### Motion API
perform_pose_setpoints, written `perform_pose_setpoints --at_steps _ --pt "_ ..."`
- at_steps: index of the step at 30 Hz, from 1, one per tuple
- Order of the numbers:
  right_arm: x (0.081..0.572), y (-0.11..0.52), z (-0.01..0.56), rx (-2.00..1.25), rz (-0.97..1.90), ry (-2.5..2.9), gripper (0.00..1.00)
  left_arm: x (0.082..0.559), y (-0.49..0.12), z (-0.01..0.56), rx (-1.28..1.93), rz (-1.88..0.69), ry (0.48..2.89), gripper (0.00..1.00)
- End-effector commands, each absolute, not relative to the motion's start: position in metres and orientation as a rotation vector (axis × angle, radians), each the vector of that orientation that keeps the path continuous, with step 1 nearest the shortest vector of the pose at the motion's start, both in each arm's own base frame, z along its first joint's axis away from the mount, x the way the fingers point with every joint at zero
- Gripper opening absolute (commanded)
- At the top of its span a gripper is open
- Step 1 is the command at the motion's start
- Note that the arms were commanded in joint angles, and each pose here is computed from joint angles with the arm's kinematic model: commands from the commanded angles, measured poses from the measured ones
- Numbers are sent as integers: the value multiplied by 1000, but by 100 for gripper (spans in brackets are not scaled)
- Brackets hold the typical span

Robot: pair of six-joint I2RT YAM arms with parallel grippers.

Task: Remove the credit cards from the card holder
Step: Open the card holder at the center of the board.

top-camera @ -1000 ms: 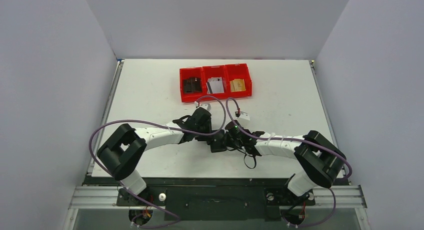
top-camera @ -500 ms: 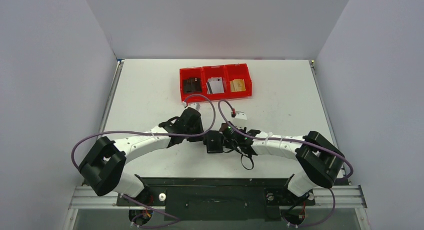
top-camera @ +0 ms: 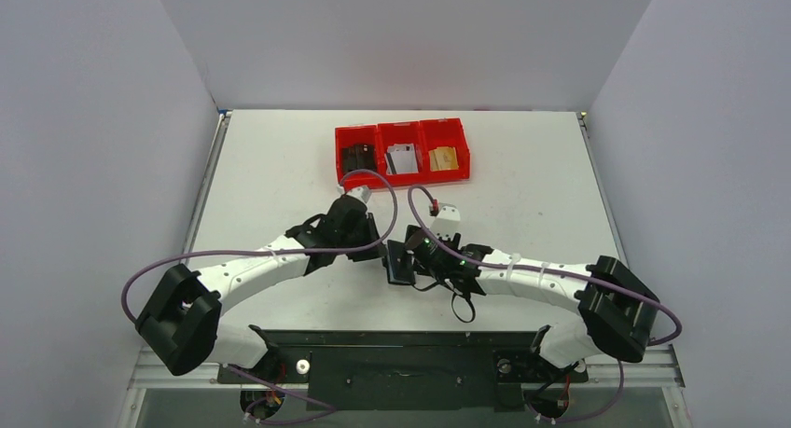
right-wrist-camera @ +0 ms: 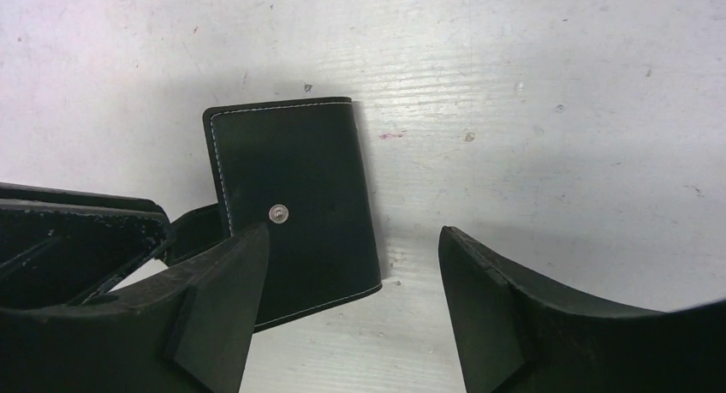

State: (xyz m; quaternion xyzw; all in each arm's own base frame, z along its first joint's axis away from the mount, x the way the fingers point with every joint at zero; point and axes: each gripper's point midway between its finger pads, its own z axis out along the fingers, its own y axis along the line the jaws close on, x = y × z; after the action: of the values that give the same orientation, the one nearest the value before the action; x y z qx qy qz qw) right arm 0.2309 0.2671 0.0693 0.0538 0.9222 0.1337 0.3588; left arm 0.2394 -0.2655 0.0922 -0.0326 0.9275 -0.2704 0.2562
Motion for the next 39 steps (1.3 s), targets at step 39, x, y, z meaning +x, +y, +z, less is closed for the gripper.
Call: perform_pose_setpoints --at_steps 39 --pt "247 256 73 288 526 2368 60 257 -182 82 -256 -259 2532 0"
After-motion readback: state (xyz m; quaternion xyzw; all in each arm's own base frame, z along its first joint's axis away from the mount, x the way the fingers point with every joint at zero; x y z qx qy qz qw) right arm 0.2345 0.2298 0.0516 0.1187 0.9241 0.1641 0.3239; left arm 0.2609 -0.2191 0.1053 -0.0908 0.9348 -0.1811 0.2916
